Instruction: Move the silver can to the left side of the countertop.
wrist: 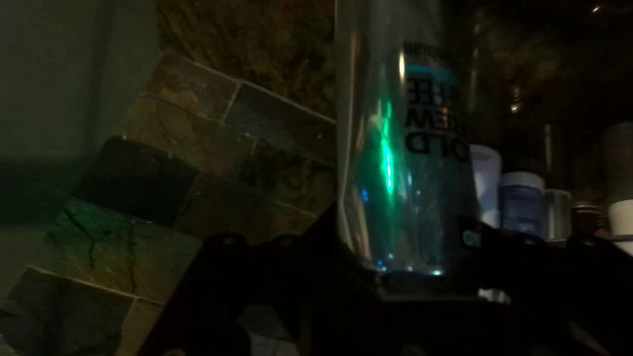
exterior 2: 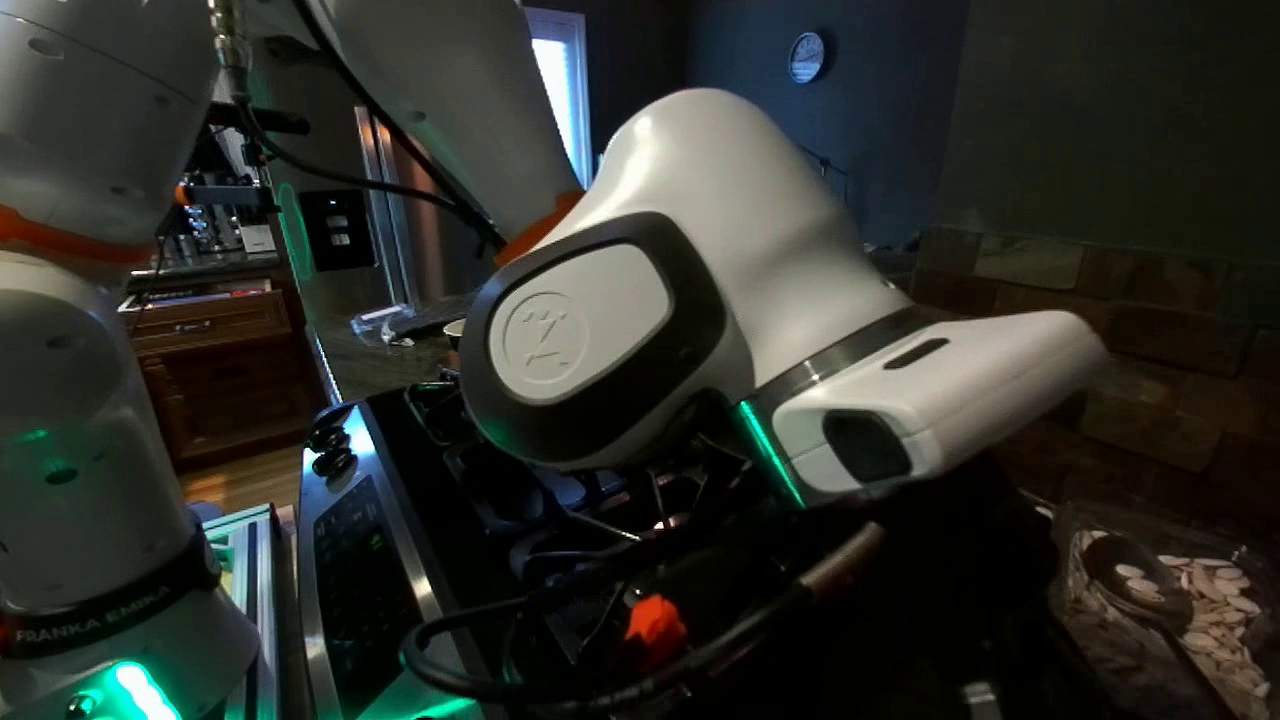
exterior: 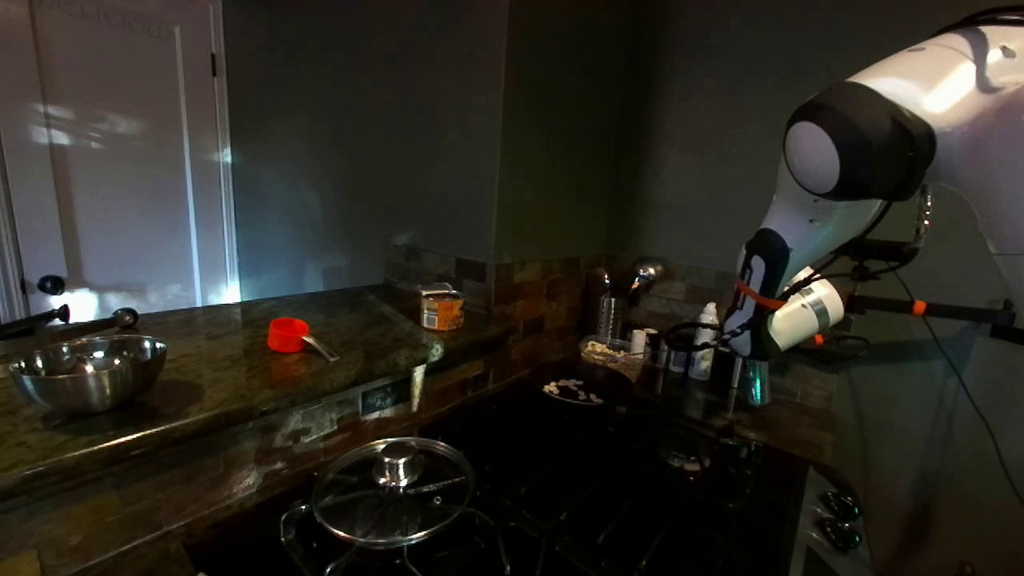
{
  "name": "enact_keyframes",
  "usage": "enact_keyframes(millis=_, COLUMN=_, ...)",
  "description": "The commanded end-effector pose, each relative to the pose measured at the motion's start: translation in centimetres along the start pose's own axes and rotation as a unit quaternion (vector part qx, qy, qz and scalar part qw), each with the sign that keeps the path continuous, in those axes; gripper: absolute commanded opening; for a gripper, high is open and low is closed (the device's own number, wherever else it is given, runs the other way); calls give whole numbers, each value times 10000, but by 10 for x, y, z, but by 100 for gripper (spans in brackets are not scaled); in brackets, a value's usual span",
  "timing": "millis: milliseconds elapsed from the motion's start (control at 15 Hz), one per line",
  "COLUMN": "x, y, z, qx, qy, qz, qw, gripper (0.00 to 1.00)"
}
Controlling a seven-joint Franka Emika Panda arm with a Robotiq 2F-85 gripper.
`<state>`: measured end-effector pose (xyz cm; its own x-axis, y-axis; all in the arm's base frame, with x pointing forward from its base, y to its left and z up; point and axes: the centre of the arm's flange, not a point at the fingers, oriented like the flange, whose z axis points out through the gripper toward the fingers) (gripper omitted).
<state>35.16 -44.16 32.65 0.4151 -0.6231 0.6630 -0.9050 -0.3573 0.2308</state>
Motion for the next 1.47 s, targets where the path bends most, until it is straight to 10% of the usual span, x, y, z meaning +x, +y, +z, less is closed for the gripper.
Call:
enact_keyframes(millis=0, x=-18, y=3, z=-35, qx=746, qy=-51, qz=-650, qw=9951, gripper=23)
enact_keyframes(millis=667, x=-1, y=-12, z=-66, qx=2317, qy=-231, qz=-1361, qw=9629, gripper=23)
enact_keyframes(millis=733, x=-8, y=-21, z=-72, qx=1893, qy=8, qz=-1301, qw=9733, gripper=48)
enact_keyframes(millis=1133, x=-7, y=-16, z=-85, qx=2202, qy=-99, qz=-1320, qw=9664, gripper=48)
enact_keyframes(millis=1200, x=-7, y=-16, z=-85, qx=2204, qy=-104, qz=-1324, qw=9663, gripper=23)
enact_keyframes(millis=1400, x=-6, y=-23, z=-73, qx=2138, qy=208, qz=-1180, qw=9695, gripper=23)
